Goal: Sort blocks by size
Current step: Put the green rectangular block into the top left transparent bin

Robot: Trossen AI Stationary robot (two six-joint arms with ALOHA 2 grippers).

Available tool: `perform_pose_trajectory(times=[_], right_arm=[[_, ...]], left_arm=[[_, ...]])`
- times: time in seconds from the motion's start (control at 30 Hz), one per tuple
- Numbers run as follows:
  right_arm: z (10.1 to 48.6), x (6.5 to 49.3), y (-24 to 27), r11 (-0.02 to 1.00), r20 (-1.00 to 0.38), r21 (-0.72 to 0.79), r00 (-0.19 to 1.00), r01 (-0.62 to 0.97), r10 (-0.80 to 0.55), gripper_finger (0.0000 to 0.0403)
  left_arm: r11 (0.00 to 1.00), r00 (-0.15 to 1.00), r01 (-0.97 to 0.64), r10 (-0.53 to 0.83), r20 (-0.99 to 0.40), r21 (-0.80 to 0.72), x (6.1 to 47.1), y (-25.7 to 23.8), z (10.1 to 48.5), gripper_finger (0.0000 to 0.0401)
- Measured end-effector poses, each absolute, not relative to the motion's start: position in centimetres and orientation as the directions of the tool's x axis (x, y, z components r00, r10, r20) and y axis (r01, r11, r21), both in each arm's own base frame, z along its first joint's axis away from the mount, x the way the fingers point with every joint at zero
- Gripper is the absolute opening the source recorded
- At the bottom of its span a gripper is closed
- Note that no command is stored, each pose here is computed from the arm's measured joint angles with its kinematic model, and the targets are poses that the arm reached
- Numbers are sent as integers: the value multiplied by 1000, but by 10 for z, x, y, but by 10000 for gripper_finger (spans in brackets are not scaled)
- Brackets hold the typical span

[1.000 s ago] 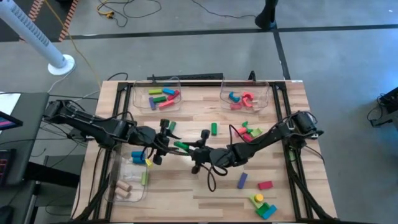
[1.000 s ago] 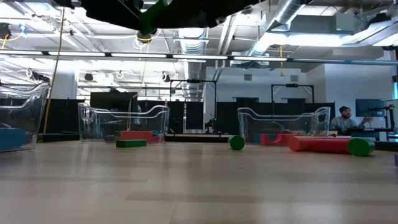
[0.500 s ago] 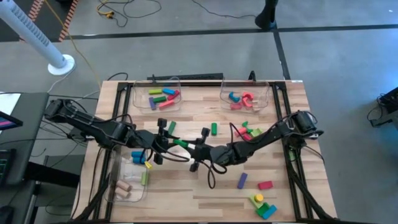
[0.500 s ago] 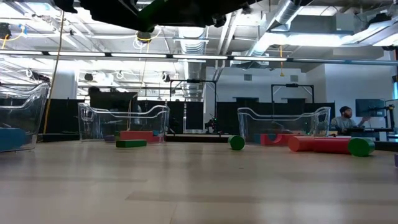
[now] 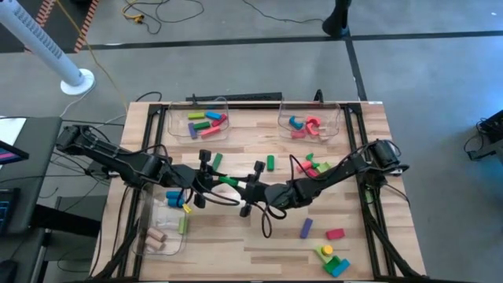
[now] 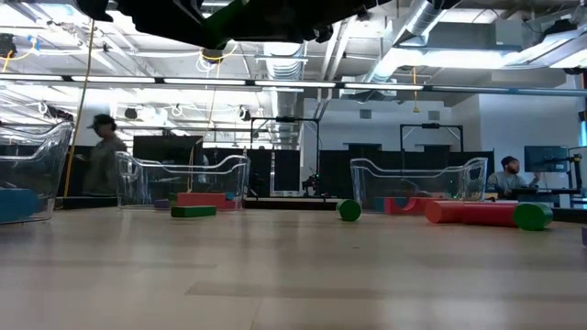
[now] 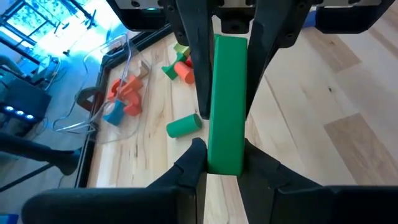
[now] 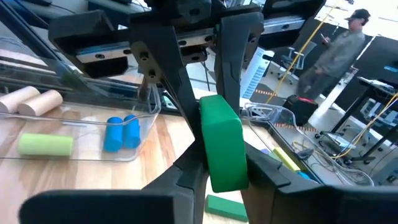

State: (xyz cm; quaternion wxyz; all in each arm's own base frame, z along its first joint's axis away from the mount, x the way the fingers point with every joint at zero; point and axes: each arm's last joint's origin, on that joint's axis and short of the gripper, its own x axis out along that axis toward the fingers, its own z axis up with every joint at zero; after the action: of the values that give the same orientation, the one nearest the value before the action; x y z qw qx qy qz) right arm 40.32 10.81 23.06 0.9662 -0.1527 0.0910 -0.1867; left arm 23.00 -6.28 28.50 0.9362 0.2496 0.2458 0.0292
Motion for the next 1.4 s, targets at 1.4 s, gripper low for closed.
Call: perform_pose_trajectory(times=[1.4], right_arm=[[200,370,151,789,-292,-477,777,387,-558,183]], left_arm=[[865,260,-483,290,-921,136,151,190,229,63]])
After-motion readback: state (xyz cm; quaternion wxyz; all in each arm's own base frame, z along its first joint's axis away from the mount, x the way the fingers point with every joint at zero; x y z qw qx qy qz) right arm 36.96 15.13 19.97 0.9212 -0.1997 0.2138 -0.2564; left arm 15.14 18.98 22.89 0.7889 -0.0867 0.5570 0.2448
